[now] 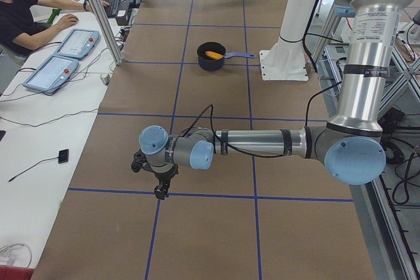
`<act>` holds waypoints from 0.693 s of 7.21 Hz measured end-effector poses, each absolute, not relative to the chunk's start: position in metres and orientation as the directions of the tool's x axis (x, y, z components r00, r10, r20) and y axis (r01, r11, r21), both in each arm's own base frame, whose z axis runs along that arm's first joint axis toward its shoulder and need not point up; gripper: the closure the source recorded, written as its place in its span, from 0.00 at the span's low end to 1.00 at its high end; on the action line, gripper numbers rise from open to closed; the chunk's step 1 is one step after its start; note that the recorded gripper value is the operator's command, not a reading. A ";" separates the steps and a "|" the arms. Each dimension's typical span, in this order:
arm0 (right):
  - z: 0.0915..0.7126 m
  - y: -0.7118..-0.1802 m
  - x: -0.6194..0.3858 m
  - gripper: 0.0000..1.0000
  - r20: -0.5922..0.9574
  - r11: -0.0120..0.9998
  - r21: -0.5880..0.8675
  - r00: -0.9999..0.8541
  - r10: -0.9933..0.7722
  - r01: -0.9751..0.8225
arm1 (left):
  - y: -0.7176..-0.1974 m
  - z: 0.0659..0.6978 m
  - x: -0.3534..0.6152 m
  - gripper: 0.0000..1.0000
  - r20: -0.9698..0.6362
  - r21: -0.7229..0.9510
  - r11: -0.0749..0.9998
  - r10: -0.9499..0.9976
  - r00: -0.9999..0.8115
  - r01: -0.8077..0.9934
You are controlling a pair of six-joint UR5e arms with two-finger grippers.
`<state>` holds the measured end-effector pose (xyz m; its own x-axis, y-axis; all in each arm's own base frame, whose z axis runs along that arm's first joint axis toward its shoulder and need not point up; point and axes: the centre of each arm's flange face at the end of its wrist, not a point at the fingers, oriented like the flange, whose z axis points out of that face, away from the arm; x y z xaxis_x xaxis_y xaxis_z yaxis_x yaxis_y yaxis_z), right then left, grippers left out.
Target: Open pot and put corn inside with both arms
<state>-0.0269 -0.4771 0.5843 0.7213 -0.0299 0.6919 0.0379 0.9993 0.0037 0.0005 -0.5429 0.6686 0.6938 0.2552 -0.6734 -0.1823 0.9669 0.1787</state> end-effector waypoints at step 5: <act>0.580 -0.481 -0.025 0.00 0.689 0.999 0.014 0.724 -0.032 0.031 | -0.538 0.673 -0.001 0.01 -0.676 0.170 0.969 0.246 0.694 -0.179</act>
